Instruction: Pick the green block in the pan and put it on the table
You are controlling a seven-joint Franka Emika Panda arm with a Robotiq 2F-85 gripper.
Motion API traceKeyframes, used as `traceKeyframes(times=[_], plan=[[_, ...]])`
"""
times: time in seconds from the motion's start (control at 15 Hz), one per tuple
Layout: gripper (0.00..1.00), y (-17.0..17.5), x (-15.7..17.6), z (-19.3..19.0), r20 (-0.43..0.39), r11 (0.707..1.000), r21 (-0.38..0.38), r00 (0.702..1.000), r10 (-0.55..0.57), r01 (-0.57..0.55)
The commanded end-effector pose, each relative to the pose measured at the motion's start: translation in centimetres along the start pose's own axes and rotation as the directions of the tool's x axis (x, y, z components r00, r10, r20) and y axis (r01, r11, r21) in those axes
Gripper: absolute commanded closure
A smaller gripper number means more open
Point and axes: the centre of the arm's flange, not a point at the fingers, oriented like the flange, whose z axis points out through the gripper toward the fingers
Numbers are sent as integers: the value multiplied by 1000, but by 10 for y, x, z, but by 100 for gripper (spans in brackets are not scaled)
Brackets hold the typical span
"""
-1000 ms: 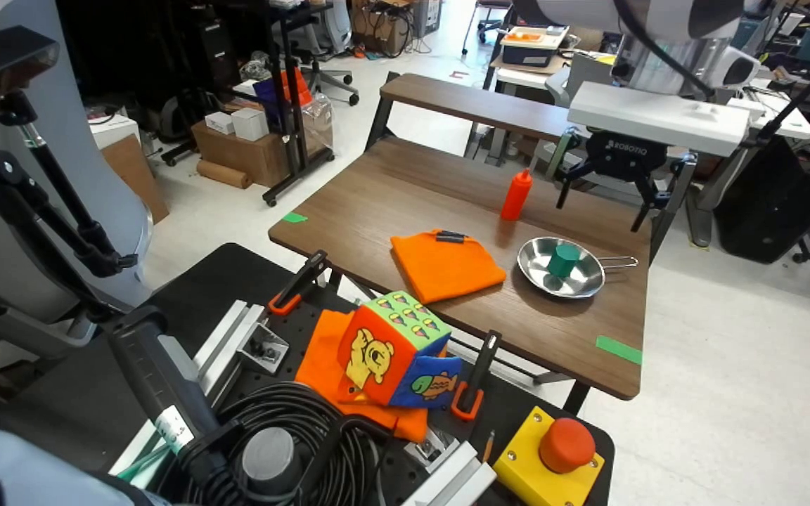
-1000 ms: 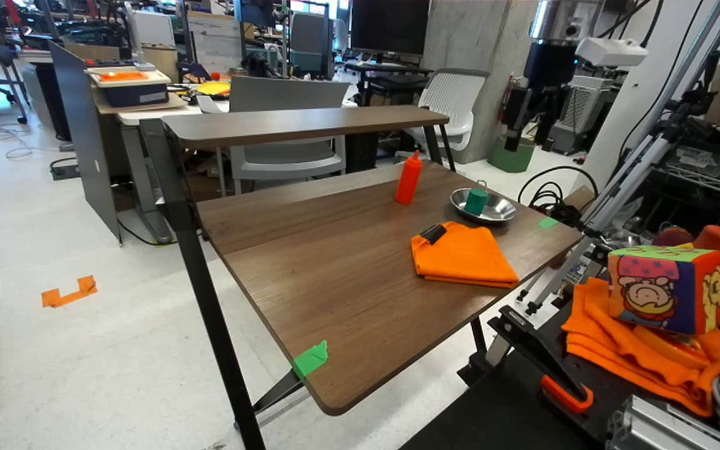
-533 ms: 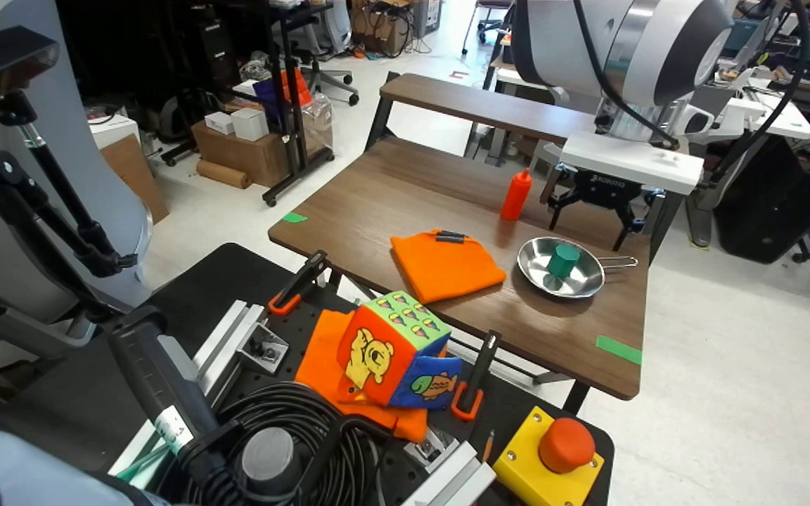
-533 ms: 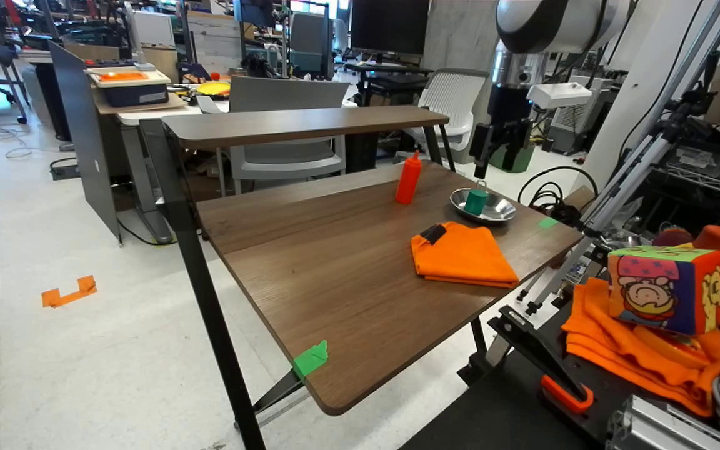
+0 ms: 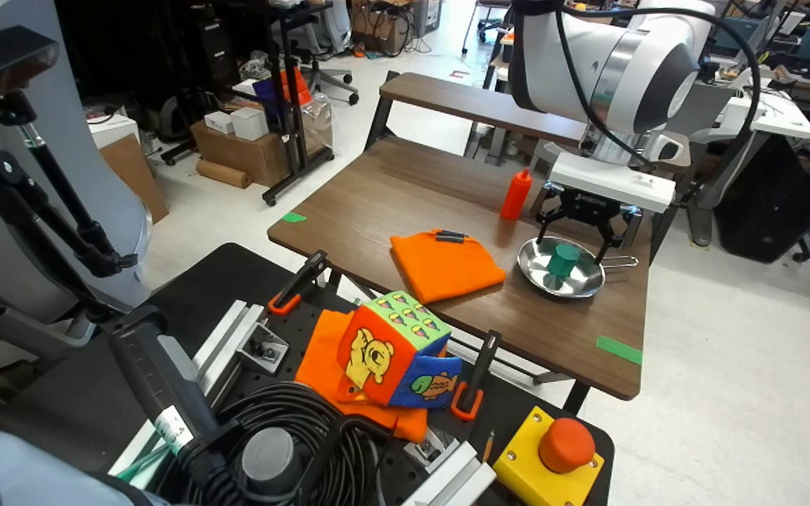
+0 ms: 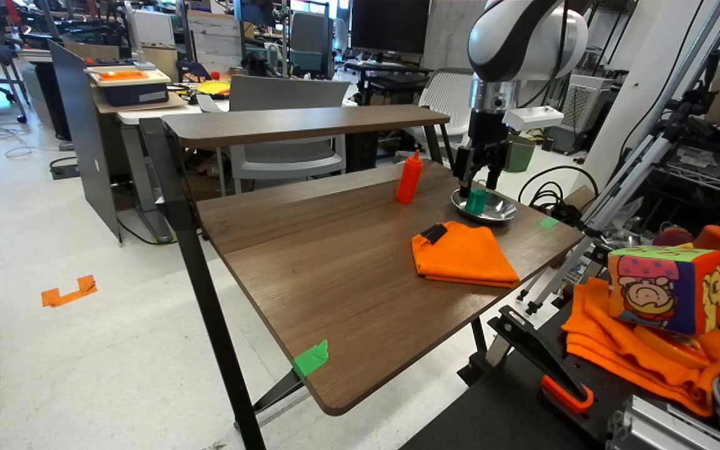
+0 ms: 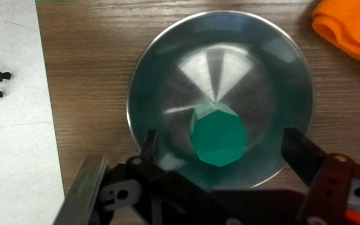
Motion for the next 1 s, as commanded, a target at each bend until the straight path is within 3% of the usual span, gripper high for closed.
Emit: traceKeyframes(times=[0.0, 0.13, 0.53, 0.93], plan=[[25, -2, 17, 7, 25, 1000, 16, 1000, -16, 16], [34, -3, 18, 12, 41, 1000, 16, 999, -14, 14], [81, -4, 10, -3, 81, 999, 37, 997, -4, 1], [81, 16, 32, -66, 27, 996, 38, 996, 84, -85]])
